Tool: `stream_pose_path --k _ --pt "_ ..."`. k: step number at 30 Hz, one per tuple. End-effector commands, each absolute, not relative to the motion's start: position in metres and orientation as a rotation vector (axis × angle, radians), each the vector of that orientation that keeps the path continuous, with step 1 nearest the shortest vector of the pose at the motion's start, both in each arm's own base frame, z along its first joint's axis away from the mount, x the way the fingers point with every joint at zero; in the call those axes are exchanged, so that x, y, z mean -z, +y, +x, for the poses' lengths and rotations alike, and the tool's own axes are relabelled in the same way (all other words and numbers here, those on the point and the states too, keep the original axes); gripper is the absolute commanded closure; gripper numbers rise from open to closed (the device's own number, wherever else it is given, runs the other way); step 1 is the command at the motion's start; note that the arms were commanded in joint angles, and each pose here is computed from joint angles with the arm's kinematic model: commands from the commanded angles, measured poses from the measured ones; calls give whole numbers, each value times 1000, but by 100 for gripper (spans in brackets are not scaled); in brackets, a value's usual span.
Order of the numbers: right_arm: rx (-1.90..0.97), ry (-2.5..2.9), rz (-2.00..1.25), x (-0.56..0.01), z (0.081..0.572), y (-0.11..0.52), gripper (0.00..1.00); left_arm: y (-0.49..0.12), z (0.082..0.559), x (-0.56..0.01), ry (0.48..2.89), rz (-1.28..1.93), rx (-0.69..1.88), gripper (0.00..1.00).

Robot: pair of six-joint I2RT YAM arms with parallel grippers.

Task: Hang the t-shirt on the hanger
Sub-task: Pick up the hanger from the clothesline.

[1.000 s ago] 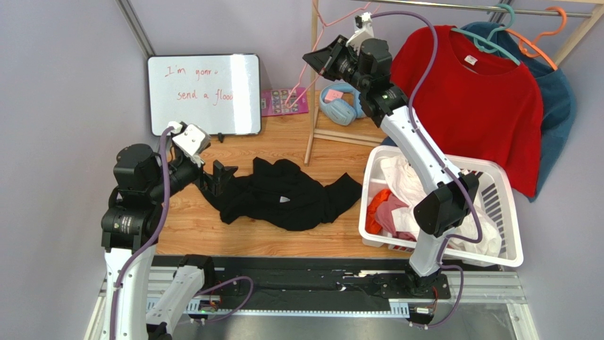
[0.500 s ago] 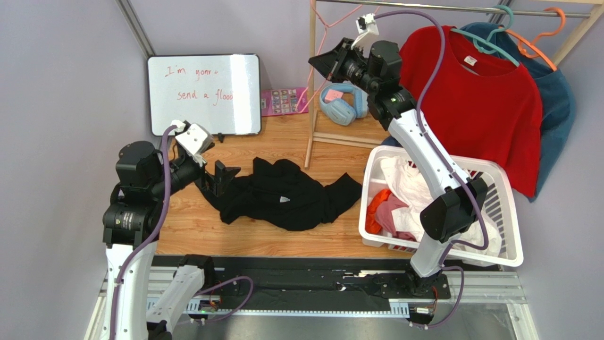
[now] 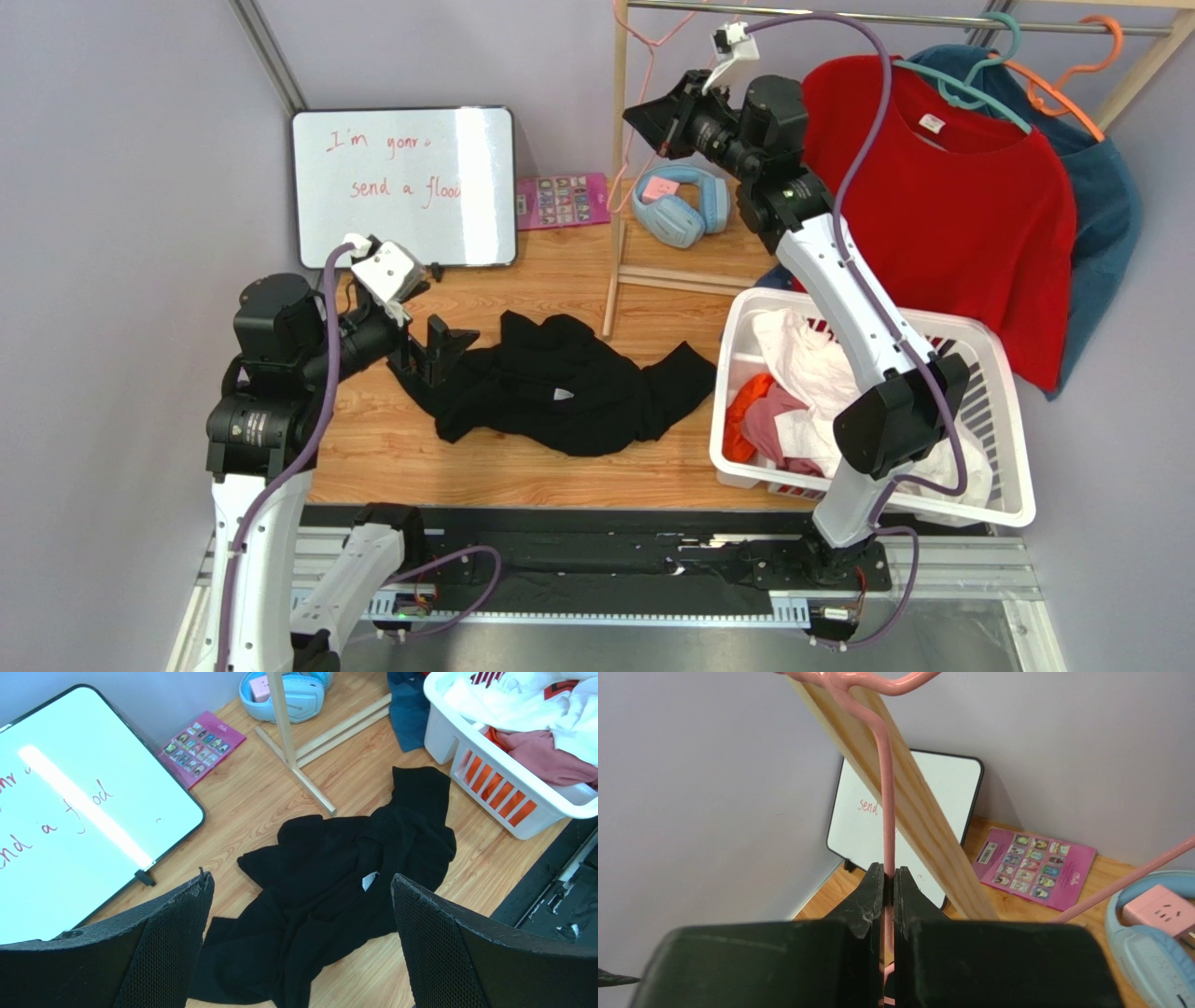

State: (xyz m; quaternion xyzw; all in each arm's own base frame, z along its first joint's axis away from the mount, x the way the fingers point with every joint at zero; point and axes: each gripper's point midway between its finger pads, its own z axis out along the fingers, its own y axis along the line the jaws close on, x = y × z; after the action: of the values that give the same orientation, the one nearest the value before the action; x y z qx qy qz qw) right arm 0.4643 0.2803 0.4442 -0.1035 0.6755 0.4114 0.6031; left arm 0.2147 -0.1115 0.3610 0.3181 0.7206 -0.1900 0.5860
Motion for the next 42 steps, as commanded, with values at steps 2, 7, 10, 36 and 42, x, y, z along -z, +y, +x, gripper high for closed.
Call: stream_pose_path --k 2,7,10,36,42 --pt "-867 1361 -344 -504 454 261 100 -115 215 -373 1638 757 449 1" --pt "-887 1365 -448 -496 439 266 100 -116 214 -373 1630 769 454 1" --pt "-962 1407 -508 -482 421 273 100 -118 211 -375 1616 783 463 1" --pt "-1354 1777 -1046 -346 133 232 100 -157 163 -348 1330 1130 663 2" --pt "-1528 1837 -1352 -304 65 245 100 -167 156 -355 1131 1267 630 8"
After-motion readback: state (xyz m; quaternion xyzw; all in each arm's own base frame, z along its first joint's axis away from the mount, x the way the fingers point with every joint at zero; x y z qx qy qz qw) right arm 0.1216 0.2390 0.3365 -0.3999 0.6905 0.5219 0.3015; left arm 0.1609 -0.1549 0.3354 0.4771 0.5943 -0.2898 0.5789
